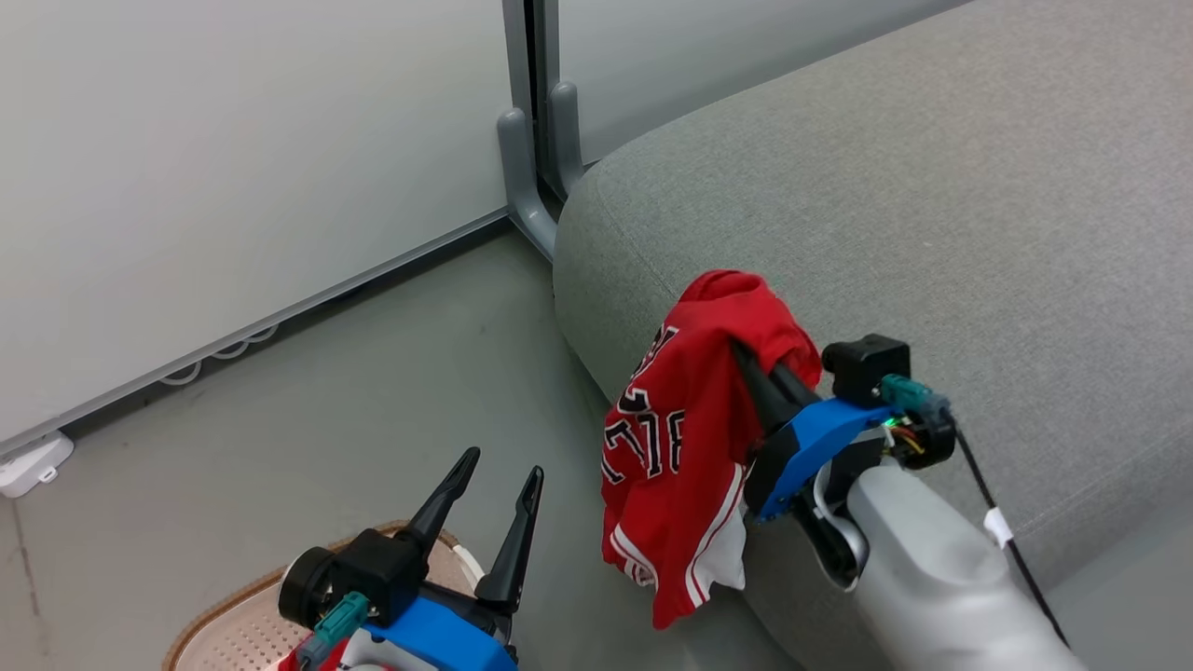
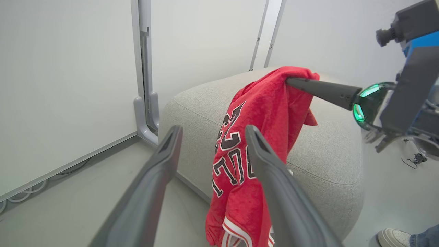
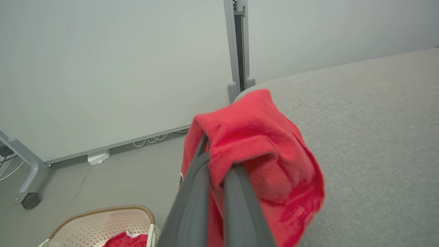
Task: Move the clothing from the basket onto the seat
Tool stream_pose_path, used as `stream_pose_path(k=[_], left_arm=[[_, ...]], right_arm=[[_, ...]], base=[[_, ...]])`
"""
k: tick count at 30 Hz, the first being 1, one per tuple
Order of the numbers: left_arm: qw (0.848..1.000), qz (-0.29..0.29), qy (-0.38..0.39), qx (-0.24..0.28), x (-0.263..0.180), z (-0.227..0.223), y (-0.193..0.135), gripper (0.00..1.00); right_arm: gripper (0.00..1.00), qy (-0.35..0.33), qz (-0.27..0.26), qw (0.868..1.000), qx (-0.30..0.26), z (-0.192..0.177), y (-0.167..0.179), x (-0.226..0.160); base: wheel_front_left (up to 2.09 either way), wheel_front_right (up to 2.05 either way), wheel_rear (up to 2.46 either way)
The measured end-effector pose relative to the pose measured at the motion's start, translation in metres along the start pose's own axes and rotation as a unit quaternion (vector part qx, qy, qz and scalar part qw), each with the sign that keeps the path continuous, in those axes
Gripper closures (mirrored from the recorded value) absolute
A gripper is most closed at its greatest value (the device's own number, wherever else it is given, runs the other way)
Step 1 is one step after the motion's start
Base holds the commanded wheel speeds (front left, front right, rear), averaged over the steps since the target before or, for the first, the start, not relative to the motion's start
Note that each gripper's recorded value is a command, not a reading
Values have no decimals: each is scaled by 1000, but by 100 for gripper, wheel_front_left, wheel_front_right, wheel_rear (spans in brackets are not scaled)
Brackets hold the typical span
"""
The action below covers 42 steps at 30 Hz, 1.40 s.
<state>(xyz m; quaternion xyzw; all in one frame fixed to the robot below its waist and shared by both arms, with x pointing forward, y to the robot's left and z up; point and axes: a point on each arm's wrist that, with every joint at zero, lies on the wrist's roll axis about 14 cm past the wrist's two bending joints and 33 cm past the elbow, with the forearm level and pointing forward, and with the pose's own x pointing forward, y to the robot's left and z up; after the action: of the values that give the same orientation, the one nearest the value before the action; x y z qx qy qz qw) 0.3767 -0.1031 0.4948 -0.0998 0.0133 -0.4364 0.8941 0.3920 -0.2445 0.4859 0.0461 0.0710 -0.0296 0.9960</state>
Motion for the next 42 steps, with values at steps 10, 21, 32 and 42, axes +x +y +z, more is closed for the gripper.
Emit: stream_pose_path(k=[10, 21, 32, 42], left_arm=[[1000, -5, -4, 5, 11, -3, 21, 0], [1000, 4, -5, 1, 30, -27, 75, 0], [999, 49, 18, -12, 22, -71, 135, 0], [998, 62, 30, -12, 16, -78, 144, 0]], right_arm=[[100, -60, -73, 992, -78, 96, -88, 50], [100, -122, -182, 964, -154, 188, -184, 109], [100, -58, -226, 957, -171, 97, -212, 167], [100, 25, -227, 966, -124, 1, -201, 159]], base=[[0, 0, 0], [0, 0, 0], [0, 0, 0], [0, 0, 0]])
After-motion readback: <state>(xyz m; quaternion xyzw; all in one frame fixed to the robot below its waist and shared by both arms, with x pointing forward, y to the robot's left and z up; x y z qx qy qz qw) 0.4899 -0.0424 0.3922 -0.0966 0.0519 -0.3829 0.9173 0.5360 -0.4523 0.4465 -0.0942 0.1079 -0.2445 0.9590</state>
